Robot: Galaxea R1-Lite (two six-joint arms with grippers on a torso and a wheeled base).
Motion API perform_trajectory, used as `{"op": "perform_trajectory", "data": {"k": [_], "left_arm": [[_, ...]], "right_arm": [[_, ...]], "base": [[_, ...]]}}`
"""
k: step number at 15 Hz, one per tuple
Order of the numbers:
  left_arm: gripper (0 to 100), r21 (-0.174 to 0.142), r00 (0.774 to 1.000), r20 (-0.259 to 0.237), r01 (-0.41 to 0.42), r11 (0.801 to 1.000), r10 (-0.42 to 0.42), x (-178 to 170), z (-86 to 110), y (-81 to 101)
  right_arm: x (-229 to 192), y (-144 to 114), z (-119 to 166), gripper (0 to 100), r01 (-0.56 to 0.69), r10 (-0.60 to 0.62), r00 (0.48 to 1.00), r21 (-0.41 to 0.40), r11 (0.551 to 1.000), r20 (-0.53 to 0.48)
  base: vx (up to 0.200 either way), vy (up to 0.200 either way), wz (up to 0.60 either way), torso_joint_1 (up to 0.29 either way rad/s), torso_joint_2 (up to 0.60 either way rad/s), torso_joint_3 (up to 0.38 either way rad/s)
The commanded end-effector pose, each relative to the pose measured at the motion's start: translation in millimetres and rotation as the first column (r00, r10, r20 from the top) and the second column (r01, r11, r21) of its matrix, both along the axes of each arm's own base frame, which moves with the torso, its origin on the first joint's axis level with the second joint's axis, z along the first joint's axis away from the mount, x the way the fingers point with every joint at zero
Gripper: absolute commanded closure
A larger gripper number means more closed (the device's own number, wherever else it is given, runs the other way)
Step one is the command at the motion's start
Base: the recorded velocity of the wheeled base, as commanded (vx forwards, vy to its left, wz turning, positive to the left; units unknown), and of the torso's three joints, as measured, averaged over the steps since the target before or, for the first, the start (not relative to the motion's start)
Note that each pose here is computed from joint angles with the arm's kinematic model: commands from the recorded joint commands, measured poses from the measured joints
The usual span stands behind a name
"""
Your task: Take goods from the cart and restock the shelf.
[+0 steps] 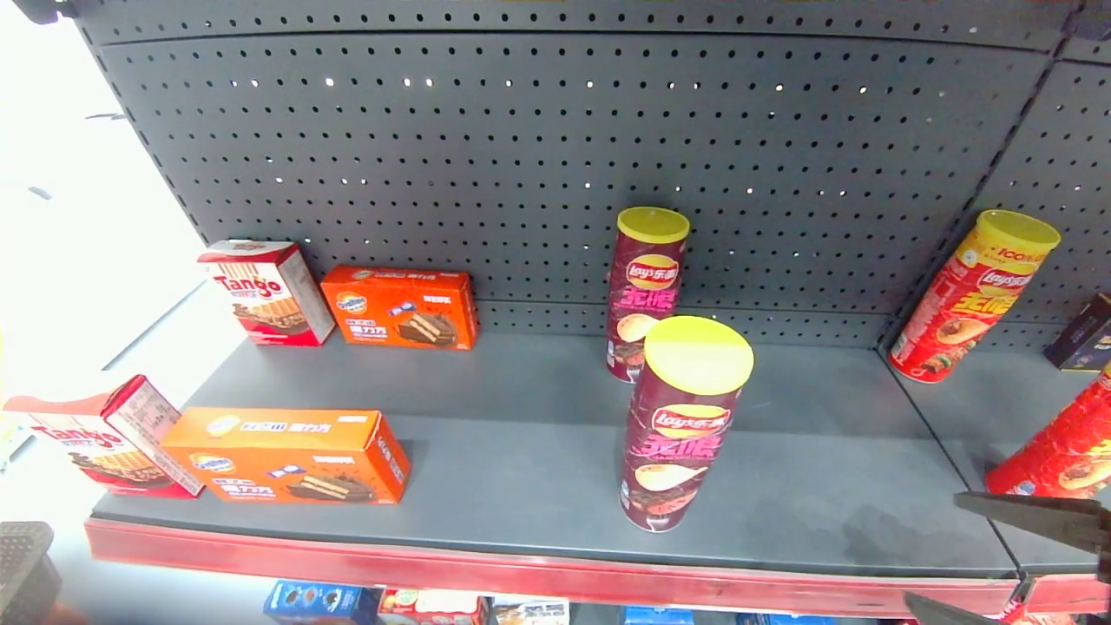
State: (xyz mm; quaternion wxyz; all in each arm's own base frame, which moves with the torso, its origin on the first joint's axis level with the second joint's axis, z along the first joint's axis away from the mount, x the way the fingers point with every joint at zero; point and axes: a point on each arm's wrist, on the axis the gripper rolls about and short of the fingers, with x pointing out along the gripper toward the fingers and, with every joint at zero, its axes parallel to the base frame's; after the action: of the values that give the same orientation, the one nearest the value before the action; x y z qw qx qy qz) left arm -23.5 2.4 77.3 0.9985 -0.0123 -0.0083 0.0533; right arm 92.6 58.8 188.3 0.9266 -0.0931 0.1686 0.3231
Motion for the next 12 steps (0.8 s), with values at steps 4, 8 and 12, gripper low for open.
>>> {"op": "perform_trajectory", "data": {"k": [4,8,12], "left_arm": [[0,-0.001,1.0,-0.005,-0.001,1.0,0.001,0,-0.2,0.0],[0,-0.002,1.0,-0.004,-0.002,1.0,0.002,0,-0.4,0.0],[0,-0.002,1.0,-0.003,-0.001,1.0,0.001,0,-0.3,0.0]], "right_arm": [[72,52,-10,0,0.019,-0.03,0.994,-0.113,0.993,-0.102],[92,62,-11,0,0.053,-0.068,0.992,-0.138,0.989,-0.11],[110,73,-6,0,0.067,-0.081,0.992,-0.137,0.988,-0.099]], "base": [[0.0,0.0,0.0,0.0,0.0,0.0],[0.0,0.0,0.0,0.0,0.0,0.0],[0.0,0.0,0.0,0.0,0.0,0.0]]}}
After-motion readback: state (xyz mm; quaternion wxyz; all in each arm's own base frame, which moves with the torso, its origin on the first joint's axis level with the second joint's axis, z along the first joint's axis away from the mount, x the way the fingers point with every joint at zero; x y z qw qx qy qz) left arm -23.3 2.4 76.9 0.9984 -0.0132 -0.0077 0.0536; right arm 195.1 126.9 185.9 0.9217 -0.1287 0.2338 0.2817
